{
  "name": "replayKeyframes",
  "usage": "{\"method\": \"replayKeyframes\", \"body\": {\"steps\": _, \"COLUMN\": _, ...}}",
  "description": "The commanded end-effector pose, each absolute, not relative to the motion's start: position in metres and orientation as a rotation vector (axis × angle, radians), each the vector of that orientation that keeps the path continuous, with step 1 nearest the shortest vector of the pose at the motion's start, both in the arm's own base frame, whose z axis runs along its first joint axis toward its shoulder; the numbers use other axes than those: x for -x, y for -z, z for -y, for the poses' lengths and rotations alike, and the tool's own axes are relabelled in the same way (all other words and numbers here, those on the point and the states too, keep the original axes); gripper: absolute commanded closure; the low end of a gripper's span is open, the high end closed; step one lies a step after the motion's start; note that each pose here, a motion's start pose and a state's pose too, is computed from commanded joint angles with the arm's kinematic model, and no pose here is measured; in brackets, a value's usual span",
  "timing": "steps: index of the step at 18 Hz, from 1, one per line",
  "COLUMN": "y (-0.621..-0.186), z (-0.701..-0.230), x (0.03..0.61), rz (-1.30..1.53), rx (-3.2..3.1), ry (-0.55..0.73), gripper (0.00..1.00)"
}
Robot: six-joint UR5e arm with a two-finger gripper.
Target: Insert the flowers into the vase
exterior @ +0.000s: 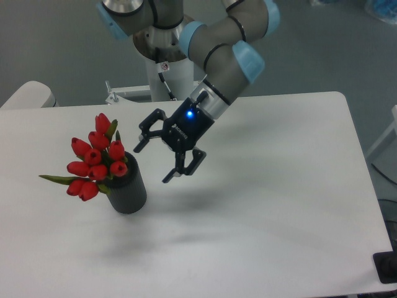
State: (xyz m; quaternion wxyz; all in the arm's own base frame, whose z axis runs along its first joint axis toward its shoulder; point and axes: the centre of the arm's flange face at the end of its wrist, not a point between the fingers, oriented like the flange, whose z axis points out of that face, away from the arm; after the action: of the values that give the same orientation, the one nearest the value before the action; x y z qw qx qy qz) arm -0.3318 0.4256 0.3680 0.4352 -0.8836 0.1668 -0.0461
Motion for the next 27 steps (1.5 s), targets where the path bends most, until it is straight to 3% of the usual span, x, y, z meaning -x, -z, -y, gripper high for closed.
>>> {"method": "replayKeyframes", "body": {"steps": 12, "y": -0.454, "z": -0.392, "x": 0.398, "rz": -0.426, "rx": 2.550, "ry": -0.417, "gripper": 0.00}}
{"method": "replayKeyframes", "body": {"steps": 19, "y": -0.460, "z": -0.350, "x": 0.436, "rz": -0.659, "rx": 2.641, "ry": -0.458, "gripper": 0.00}}
{"method": "replayKeyframes", "body": {"steps": 27, "y": -0.471, "z": -0.292, "x": 0.486, "rz": -0.734, "rx": 2.682, "ry": -0.473, "gripper": 0.00}}
